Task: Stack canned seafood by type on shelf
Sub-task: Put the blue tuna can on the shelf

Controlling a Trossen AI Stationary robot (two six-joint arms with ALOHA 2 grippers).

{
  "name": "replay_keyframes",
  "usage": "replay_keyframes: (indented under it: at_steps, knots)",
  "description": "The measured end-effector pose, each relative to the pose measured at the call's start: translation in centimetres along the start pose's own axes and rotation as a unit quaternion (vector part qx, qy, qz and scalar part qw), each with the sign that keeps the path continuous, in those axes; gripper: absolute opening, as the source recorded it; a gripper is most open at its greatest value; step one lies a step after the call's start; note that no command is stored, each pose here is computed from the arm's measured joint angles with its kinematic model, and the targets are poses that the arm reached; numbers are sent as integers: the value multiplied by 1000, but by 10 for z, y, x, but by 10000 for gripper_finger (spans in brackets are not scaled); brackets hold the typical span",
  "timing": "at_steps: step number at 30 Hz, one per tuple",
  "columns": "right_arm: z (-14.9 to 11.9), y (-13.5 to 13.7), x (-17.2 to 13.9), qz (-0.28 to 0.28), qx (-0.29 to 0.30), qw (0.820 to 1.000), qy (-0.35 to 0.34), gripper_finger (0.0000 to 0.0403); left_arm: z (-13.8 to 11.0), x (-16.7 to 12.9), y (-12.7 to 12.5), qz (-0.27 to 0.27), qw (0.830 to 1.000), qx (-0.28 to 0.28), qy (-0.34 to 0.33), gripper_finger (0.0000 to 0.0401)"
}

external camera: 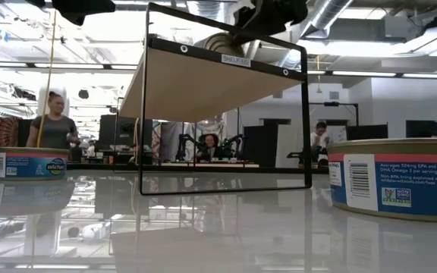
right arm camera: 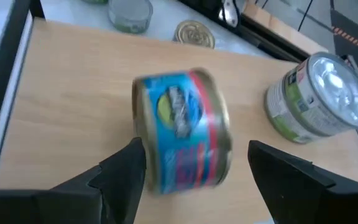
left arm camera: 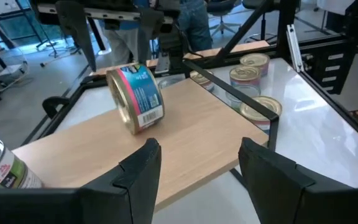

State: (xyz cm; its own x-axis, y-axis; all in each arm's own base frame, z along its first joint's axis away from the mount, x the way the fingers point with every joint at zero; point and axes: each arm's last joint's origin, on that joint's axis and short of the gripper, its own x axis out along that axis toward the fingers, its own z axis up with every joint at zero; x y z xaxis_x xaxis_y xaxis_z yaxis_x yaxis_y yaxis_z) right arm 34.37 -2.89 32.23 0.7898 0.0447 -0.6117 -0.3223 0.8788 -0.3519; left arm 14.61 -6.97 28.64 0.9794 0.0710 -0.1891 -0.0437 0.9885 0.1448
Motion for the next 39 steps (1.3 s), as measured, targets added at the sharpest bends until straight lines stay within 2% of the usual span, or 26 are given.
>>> replay_keyframes:
  at_steps: [7,19,27,33,39]
  knots:
    - [5,0,-3,-8,1,1000,-8,311,0,0,-1,-23,1000,-15,-1,206]
    - [35,2,-20,-4,-8,999,-39,333,1,0,0,-20,1000,-12,-4,206]
    - [25,-6,14,24,-9,999,-22,334,3,3,5,-3,1000,-11,-11,206]
    - [26,-17,18,36,-11,999,-5,334,1,3,4,-16,1000,-13,-5,206]
    - [17,-15,31,64,-16,997,28,330,0,3,4,-17,1000,-12,4,206]
